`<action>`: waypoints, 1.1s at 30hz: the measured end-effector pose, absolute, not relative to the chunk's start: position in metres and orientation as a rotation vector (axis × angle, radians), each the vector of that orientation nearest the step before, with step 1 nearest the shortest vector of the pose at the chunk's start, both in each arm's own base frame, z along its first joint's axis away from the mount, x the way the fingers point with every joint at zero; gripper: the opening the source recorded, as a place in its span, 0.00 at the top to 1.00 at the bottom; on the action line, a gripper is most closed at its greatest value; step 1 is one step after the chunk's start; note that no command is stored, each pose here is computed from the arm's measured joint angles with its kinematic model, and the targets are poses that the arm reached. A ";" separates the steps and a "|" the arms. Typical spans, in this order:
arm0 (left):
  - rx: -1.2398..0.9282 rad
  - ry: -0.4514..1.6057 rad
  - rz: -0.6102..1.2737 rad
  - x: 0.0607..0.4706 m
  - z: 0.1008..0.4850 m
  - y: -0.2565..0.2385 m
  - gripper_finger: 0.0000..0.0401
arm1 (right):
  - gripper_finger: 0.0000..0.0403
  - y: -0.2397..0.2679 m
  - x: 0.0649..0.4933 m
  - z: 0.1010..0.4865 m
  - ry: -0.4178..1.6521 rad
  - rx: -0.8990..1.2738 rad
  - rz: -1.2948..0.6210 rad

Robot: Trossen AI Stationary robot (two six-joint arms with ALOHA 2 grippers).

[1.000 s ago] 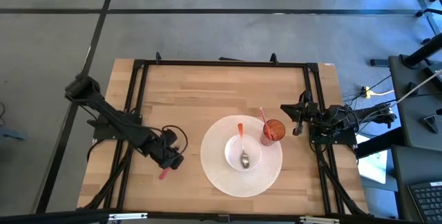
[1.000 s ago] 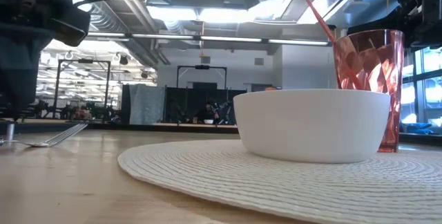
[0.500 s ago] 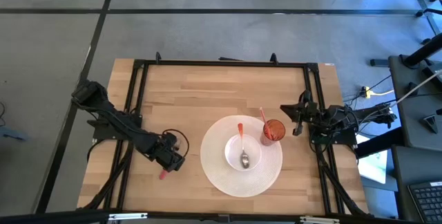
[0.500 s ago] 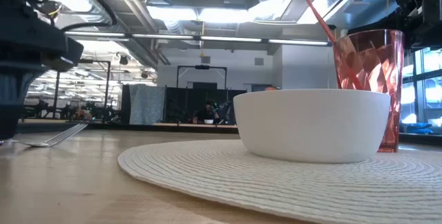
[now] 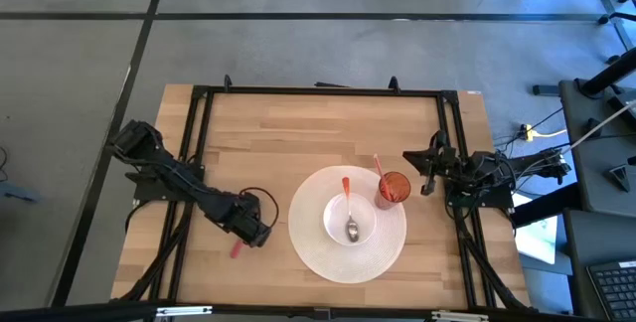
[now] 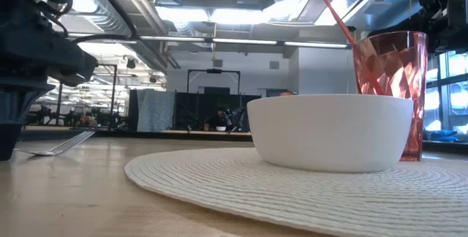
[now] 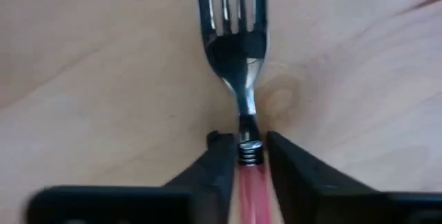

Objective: Pick & Place Utensil
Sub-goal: Put the red fork into the white bowl on the white mat

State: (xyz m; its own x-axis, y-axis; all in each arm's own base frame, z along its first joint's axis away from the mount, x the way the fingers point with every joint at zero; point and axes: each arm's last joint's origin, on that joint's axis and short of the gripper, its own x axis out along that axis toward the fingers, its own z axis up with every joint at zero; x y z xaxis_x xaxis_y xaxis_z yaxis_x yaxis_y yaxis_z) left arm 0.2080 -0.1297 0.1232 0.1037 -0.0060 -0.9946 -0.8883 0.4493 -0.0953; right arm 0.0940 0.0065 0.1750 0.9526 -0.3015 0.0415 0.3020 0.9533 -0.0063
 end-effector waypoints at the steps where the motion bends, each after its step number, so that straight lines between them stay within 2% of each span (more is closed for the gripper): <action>1: -0.888 1.302 0.795 0.208 0.123 -0.129 0.85 | 0.93 0.006 0.094 0.175 -0.041 -0.012 -0.307; 3: -0.852 1.301 0.773 0.209 0.125 -0.129 0.93 | 0.93 0.006 0.094 0.175 -0.040 -0.013 -0.307; 9: -0.742 1.294 0.740 0.214 0.130 -0.131 0.93 | 0.93 0.006 0.094 0.175 -0.040 -0.013 -0.307; 12: -0.600 1.255 0.753 0.221 0.141 -0.129 0.93 | 0.93 0.006 0.094 0.175 -0.040 -0.013 -0.307; 19: -0.313 1.133 0.754 0.250 0.198 -0.123 0.93 | 0.93 0.006 0.094 0.175 -0.041 -0.009 -0.307; 22: -0.199 1.035 0.683 0.272 0.227 -0.122 0.93 | 0.93 0.006 0.094 0.175 -0.041 -0.008 -0.307; 28: -0.027 1.051 0.552 0.337 0.266 -0.103 0.93 | 0.93 0.006 0.094 0.175 -0.041 -0.012 -0.307; 33: 0.155 1.118 0.362 0.398 0.278 -0.103 0.93 | 0.93 0.006 0.094 0.174 -0.032 -0.016 -0.306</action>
